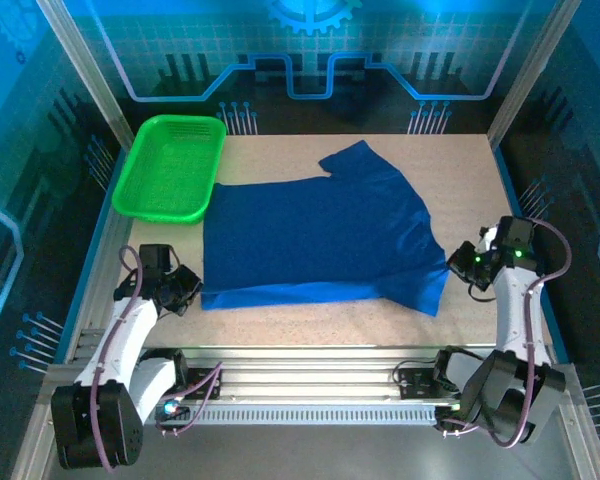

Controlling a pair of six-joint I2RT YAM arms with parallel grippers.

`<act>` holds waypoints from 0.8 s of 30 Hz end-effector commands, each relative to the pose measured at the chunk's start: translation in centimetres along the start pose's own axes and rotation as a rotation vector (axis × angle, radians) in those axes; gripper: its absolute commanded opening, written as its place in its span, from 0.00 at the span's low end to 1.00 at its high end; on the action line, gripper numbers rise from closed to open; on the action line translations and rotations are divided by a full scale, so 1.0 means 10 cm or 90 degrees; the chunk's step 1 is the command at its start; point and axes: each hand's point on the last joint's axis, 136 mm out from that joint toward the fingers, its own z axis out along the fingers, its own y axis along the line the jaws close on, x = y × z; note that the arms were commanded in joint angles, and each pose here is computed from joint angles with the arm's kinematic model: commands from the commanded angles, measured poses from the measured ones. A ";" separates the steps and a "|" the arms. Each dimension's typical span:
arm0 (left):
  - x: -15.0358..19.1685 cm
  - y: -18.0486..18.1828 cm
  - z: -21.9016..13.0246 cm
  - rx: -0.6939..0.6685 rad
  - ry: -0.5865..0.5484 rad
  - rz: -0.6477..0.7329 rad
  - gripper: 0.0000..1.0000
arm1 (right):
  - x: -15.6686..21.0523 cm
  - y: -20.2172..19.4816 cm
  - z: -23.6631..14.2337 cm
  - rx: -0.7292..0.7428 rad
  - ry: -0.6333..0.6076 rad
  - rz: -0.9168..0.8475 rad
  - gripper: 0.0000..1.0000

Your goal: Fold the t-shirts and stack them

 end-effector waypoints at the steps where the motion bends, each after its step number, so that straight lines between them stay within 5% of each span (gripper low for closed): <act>1: -0.11 0.01 -0.04 -0.022 -0.021 -0.001 0.00 | -0.12 0.23 0.04 -0.035 0.002 -0.044 0.00; 24: -0.37 -0.48 0.11 0.021 -0.012 0.073 0.00 | -0.52 0.44 0.36 0.017 0.032 -0.197 0.00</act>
